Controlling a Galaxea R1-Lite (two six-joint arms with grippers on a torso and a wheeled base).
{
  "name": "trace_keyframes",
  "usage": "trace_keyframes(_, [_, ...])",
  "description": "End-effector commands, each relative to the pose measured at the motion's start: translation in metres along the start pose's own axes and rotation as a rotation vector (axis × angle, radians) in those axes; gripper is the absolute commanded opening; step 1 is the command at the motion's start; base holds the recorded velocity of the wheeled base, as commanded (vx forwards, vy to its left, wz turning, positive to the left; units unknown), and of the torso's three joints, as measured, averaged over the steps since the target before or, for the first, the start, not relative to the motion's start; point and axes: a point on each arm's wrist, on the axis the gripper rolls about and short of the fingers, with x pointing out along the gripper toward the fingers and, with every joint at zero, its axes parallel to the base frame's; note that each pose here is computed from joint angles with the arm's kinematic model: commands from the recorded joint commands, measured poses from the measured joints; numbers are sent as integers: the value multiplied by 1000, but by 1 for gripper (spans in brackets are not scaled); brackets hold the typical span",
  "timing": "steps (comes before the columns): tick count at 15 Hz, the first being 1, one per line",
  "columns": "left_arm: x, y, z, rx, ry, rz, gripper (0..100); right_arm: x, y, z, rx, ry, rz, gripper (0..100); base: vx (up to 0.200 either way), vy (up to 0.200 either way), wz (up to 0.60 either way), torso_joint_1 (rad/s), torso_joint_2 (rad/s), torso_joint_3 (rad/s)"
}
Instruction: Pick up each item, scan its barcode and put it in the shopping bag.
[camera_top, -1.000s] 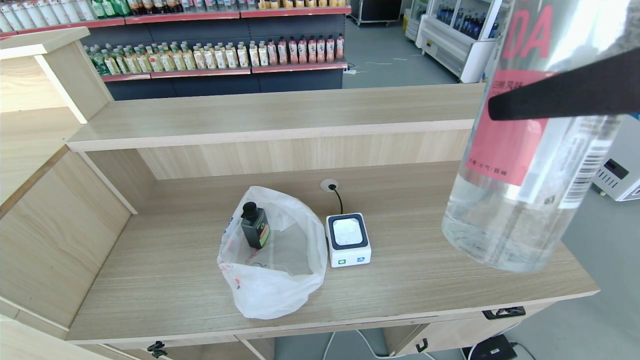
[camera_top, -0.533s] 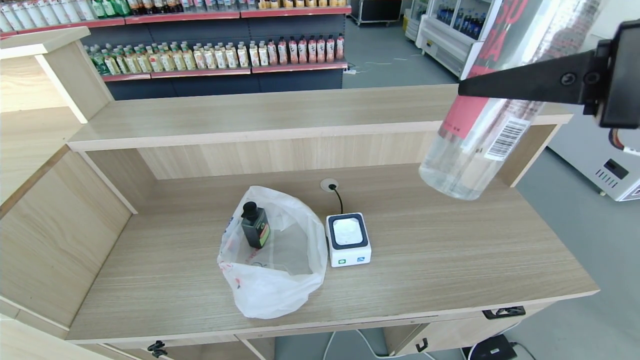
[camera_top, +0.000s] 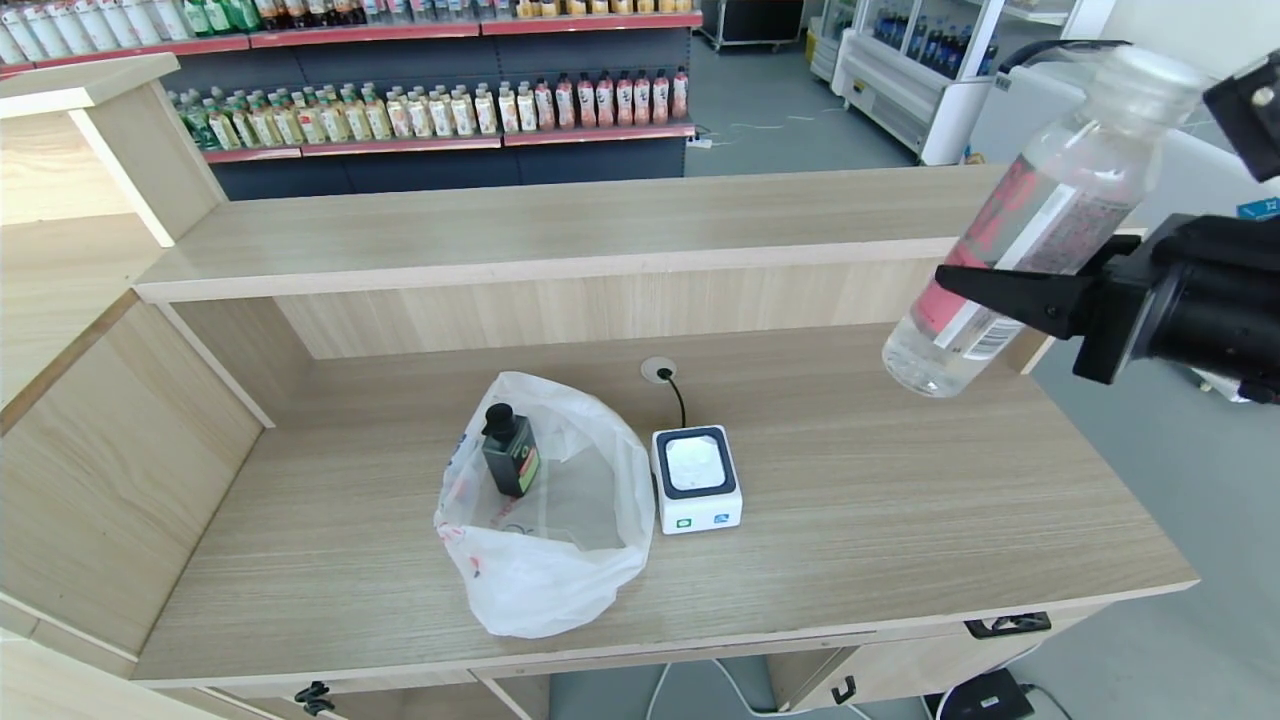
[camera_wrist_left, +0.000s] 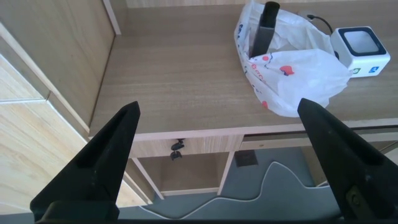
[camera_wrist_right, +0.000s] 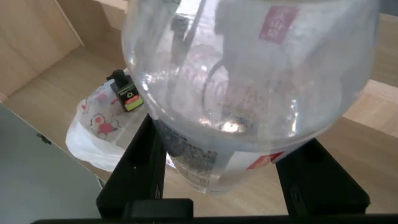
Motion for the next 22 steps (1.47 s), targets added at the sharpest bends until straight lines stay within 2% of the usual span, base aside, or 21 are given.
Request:
trace_keyframes(1, [0,0,0,-1,0,1,100,5,-3,-22,-43,61,-9,0,0,0,0,0,0,0])
trace_keyframes(3, [0,0,0,-1,0,-1,100,7,-6,-28,-121,79,-15,0,0,0,0,0,0,0])
trace_keyframes(4, [0,0,0,-1,0,1,100,8,-12,-33,-204,102,-32,0,0,0,0,0,0,0])
trace_keyframes(8, [0,0,0,1,0,1,100,11,-20,-43,-271,116,-63,0,0,0,0,0,0,0])
trace_keyframes(9, [0,0,0,-1,0,-1,100,12,-29,-50,-357,144,-89,0,0,0,0,0,0,0])
trace_keyframes(12, [0,0,0,-1,0,1,100,6,-41,-53,-498,175,-132,0,0,0,0,0,0,0])
trace_keyframes(17, [0,0,0,-1,0,1,100,6,-51,-59,-612,214,-151,0,0,0,0,0,0,0])
trace_keyframes(22, [0,0,0,-1,0,1,100,14,-62,-67,-809,199,-187,0,0,0,0,0,0,0])
